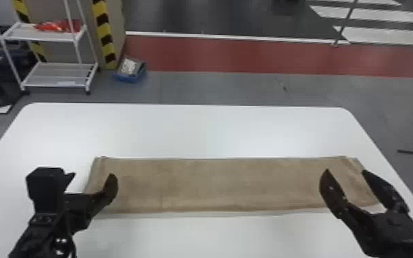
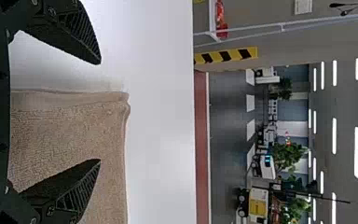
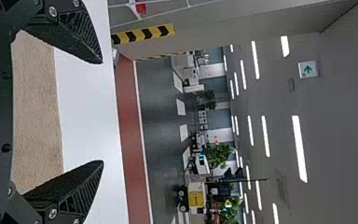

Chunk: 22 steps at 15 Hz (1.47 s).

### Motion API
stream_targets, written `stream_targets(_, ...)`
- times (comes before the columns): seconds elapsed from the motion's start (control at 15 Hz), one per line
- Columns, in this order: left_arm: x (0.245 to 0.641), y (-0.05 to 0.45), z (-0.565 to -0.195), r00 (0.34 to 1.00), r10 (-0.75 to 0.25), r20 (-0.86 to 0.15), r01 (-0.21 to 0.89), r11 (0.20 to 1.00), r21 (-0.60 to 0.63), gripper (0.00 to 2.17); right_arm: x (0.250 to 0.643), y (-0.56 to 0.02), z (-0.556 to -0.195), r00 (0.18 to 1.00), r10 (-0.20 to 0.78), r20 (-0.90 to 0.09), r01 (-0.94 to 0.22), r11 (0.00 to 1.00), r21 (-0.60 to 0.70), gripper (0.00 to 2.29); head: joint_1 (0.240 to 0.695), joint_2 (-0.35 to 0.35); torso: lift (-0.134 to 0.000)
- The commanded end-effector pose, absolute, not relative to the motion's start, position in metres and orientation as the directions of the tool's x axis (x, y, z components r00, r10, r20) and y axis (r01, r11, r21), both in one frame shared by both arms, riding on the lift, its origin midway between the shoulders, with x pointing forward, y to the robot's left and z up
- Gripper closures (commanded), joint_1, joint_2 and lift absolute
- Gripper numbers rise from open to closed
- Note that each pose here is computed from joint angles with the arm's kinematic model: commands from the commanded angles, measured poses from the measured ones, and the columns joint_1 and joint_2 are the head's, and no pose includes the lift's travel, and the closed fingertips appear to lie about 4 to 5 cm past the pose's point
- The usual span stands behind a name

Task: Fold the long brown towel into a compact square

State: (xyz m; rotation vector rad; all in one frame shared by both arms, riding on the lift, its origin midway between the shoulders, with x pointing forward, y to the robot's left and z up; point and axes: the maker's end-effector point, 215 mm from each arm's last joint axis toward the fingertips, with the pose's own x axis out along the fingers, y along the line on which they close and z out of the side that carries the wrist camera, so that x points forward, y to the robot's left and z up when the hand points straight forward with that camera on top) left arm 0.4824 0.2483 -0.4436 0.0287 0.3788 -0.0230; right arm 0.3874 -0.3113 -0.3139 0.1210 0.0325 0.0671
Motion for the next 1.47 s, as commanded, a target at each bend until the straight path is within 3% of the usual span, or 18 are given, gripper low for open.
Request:
stream_targets(0.0, 0.483, 0.255, -0.463, 0.898, -0.014, -0.440, 0.028, 0.999, 0.025, 0.15, 0.388, -0.311, -0.315, 0.997, 0.069, -0.029, -0.065, 0.990, 0.125, 0.13, 0.695, -0.083, -0.116)
stream_targets(0.27, 0.483, 0.253, -0.473, 0.884, -0.031, -0.466, 0.043, 0.999, 0.016, 0.28, 0.389, -0.310, -0.315, 0.997, 0.071, -0.027, -0.067, 0.990, 0.127, 0.13, 0.695, -0.073, -0.116)
stream_targets(0.4, 0.482, 0.250, -0.475, 0.874, -0.041, -0.484, 0.053, 0.999, 0.011, 0.55, 0.389, -0.310, -0.315, 0.997, 0.071, -0.027, -0.067, 0.990, 0.127, 0.13, 0.695, -0.074, -0.116)
stream_targets(0.47, 0.482, 0.249, -0.474, 0.876, -0.046, -0.481, 0.057, 0.998, 0.009, 0.85, 0.389, -0.311, -0.315, 0.997, 0.070, -0.027, -0.066, 0.990, 0.126, 0.13, 0.695, -0.076, -0.116)
stream_targets(0.53, 0.483, 0.248, -0.471, 0.878, -0.048, -0.476, 0.059, 0.998, 0.008, 1.40, 0.389, -0.311, -0.315, 0.997, 0.070, -0.027, -0.066, 0.990, 0.126, 0.13, 0.695, -0.078, -0.115)
stream_targets(0.6, 0.482, 0.245, -0.471, 0.874, -0.052, -0.483, 0.063, 0.998, 0.006, 1.80, 0.389, -0.311, -0.315, 0.997, 0.068, -0.027, -0.064, 0.990, 0.125, 0.13, 0.695, -0.079, -0.115)
stream_targets(1.13, 0.484, 0.245, -0.420, 0.884, 0.002, -0.467, -0.005, 1.000, -0.006, 1.89, 0.389, -0.322, -0.312, 0.999, 0.050, -0.019, -0.047, 0.990, 0.132, 0.13, 0.695, -0.090, -0.115)
stream_targets(1.4, 0.472, 0.179, -0.362, 0.891, -0.086, -0.446, 0.076, 0.996, -0.040, 1.89, 0.392, -0.345, -0.305, 1.000, 0.003, -0.004, -0.002, 0.994, 0.109, 0.13, 0.695, -0.131, -0.115)
